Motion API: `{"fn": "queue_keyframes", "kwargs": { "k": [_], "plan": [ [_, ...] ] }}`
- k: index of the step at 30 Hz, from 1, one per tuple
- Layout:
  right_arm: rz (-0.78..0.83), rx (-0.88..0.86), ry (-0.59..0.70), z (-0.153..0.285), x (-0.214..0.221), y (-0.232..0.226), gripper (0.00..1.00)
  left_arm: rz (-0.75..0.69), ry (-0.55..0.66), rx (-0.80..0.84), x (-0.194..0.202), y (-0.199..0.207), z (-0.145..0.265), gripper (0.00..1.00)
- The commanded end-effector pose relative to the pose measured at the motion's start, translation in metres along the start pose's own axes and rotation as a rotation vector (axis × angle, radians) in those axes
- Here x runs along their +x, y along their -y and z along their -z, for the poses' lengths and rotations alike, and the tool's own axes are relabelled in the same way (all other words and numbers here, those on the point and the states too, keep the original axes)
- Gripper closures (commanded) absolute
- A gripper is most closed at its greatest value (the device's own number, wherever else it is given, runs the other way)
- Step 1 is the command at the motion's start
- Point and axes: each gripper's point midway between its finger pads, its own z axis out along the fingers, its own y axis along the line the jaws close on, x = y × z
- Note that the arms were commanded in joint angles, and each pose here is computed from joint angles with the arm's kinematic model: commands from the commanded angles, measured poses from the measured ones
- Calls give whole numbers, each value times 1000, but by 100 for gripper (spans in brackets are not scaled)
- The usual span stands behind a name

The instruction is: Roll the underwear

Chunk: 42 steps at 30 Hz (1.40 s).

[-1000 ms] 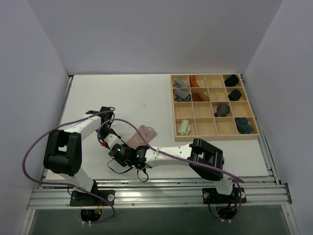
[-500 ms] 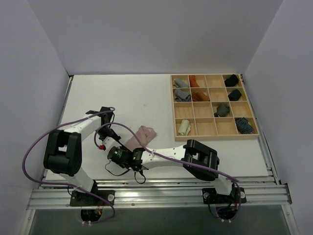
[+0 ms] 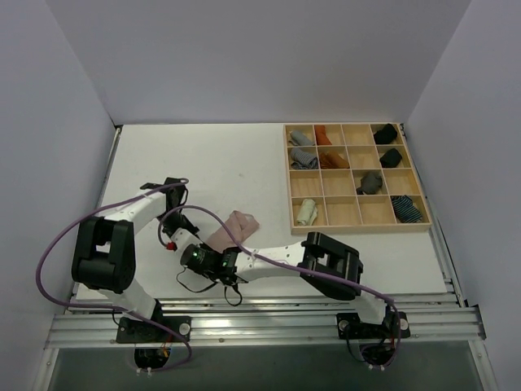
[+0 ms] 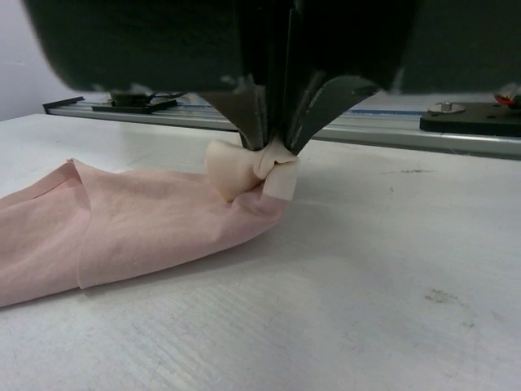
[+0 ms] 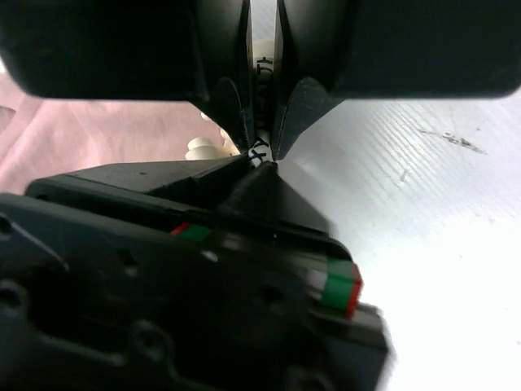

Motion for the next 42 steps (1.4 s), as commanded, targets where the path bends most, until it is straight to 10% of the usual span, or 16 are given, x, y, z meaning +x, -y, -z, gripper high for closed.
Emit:
{"fn": "queue_keyframes", "kwargs": {
  "k": [1, 8, 28, 42],
  "plan": [
    [-48, -120, -16, 6, 5, -4, 100, -4, 31, 73, -6, 10, 33, 79],
    [-270, -389, -92, 0, 11, 0, 100, 16, 100, 63, -41, -9, 54, 56],
    [-645, -654, -205, -26, 38, 21, 100, -155, 150, 377, -32, 47, 35, 51],
    [-671, -641, -168, -24, 47, 31, 100, -80, 190, 156, -28, 20, 6, 47]
  ]
}}
